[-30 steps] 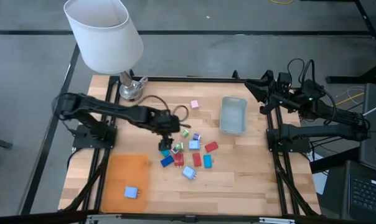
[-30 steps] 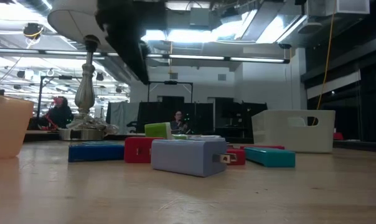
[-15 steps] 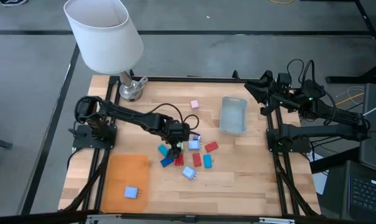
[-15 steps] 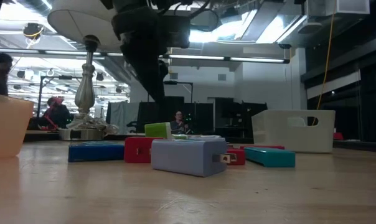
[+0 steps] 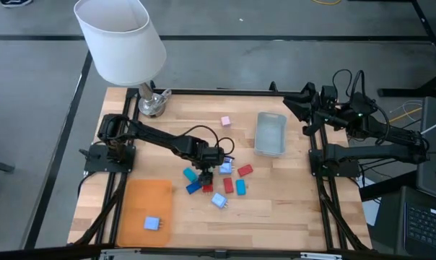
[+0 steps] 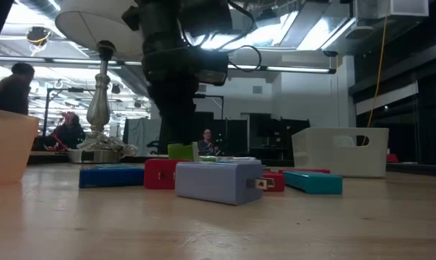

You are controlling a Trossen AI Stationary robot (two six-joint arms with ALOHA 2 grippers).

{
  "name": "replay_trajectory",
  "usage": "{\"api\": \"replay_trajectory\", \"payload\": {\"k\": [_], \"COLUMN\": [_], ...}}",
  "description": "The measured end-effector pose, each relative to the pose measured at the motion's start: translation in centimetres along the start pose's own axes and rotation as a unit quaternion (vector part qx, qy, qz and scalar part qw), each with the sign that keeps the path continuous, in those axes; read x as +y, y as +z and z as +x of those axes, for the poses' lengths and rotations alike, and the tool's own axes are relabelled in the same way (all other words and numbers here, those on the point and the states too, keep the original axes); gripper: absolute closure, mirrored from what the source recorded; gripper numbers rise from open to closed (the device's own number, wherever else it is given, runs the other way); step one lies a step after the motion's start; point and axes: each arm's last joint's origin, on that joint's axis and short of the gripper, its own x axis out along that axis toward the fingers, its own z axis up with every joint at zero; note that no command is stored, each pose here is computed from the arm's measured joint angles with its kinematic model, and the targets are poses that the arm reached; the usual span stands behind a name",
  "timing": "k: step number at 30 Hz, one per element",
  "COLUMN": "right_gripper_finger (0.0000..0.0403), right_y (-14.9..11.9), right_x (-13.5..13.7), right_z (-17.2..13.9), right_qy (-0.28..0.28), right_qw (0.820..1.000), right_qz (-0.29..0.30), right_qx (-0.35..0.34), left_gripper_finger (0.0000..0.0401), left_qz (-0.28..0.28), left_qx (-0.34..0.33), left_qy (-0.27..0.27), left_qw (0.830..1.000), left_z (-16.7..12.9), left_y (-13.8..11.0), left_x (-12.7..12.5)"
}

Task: Pick & Place Office items
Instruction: Put the bottom green charger adapter into the orange bin

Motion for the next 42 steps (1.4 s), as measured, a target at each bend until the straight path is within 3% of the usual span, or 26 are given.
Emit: {"api": "replay_trajectory", "payload": {"k": [3, 11, 15, 18, 30, 38, 42], "right_gripper_finger": [0.0302, 0.0302, 0.0302, 0.0302, 0.0302, 0.0302, 0.0302], "right_y": [0.0, 0.0, 0.0, 0.0, 0.0, 0.0, 0.0], "right_x": [0.0, 0.0, 0.0, 0.0, 0.0, 0.0, 0.0], "right_z": [0.0, 0.0, 0.0, 0.0, 0.0, 0.0, 0.0], "right_qy": [0.000, -0.001, -0.002, -0.002, 0.002, 0.002, 0.002], "right_qw": [1.000, 1.000, 1.000, 1.000, 1.000, 1.000, 1.000], "right_qz": [0.000, -0.006, -0.006, -0.005, -0.005, -0.007, -0.007], "right_qx": [0.000, 0.000, -0.001, -0.001, 0.001, 0.001, 0.001], "left_gripper_finger": [0.0122, 0.0224, 0.0251, 0.0248, 0.0170, 0.0182, 0.0193], "left_qz": [-0.010, -0.018, -0.008, -0.004, 0.021, 0.021, 0.003], "left_qx": [-0.001, 0.001, 0.001, 0.001, 0.028, 0.027, 0.053], "left_qy": [0.008, 0.000, -0.001, -0.001, -0.015, -0.009, -0.022], "left_qw": [1.000, 1.000, 1.000, 1.000, 0.999, 0.999, 0.998], "left_z": [0.0, 0.0, 0.0, 0.2, 0.3, 0.4, 2.0], "left_y": [0.0, 0.0, -0.1, -0.1, -0.6, -0.6, -0.8], "left_x": [0.0, -0.1, -0.3, -0.4, -0.5, -0.4, -0.5]}}
